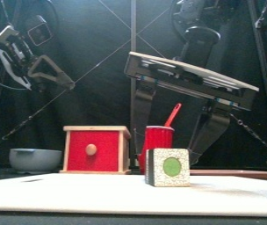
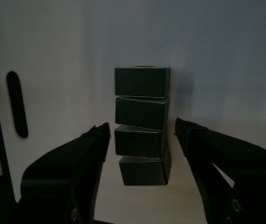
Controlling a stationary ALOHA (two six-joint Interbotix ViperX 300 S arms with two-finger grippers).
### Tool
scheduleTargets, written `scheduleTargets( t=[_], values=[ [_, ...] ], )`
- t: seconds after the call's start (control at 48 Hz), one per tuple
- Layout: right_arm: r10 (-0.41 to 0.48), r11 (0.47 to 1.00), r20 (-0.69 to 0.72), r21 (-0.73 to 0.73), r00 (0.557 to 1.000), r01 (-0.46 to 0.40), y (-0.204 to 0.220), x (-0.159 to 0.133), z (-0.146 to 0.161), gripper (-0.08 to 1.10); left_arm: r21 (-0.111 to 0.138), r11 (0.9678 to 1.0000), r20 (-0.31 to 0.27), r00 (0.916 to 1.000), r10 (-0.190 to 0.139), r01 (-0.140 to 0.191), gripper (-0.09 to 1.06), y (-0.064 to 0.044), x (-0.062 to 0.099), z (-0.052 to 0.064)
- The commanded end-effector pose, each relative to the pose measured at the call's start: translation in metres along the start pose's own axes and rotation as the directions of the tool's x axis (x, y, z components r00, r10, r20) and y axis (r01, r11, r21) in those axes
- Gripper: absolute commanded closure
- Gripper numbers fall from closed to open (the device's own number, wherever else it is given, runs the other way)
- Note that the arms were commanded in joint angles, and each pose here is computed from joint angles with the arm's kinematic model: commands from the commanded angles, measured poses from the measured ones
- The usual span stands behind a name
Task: Place sushi on board then cut the sushi with the knife then place the pieces on the plate
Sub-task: Pick knife at handle with right hand
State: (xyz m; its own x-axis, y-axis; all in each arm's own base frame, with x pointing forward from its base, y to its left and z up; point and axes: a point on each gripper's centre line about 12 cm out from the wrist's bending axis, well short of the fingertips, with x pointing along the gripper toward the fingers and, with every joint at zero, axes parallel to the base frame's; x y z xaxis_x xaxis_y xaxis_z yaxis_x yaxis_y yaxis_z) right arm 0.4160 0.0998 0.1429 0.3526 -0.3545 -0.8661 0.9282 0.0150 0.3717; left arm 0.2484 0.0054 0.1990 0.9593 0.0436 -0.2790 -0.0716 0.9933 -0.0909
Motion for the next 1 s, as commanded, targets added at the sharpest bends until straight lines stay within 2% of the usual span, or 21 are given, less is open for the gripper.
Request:
scheduleTargets(
  t=[0.021,0.188,0.417,0.583,0.688,0.854,1.0],
  values=[
    [0.074,0.997,-0.005,-0.005,0.997,-0.074,0.014,-0.034,0.017,0.11,-0.001,1.0000,0.018,0.9998,-0.002,0.002,0.98,-0.001,0.001,0.006],
    [0.122,0.986,0.006,-0.116,0.992,-0.121,0.020,-0.052,0.030,0.11,-0.009,1.0000,0.018,0.9998,0.002,-0.001,0.98,0.000,0.001,0.005],
    [0.201,0.940,-0.013,-0.279,0.980,-0.196,0.032,-0.077,0.058,0.11,-0.043,0.9989,0.018,0.9997,0.017,-0.017,0.98,0.002,0.001,0.006],
    [0.230,0.894,-0.005,-0.394,0.973,-0.214,0.035,-0.086,0.083,0.11,-0.067,0.9974,0.023,0.9993,0.029,-0.028,0.98,0.004,0.001,0.007],
    [0.262,0.859,0.005,-0.456,0.965,-0.231,0.035,-0.098,0.103,0.11,-0.070,0.9970,0.024,0.9992,0.033,-0.031,0.98,0.004,0.002,0.008],
    [0.297,0.833,0.024,-0.495,0.955,-0.246,0.024,-0.113,0.134,0.11,-0.072,0.9967,0.028,0.9988,0.041,-0.038,0.98,0.006,0.002,0.010],
    [0.372,0.813,0.046,-0.498,0.927,-0.302,0.008,-0.129,0.171,0.11,-0.076,0.9960,0.041,0.9980,0.049,-0.046,0.98,0.008,0.003,0.014]
  ],
)
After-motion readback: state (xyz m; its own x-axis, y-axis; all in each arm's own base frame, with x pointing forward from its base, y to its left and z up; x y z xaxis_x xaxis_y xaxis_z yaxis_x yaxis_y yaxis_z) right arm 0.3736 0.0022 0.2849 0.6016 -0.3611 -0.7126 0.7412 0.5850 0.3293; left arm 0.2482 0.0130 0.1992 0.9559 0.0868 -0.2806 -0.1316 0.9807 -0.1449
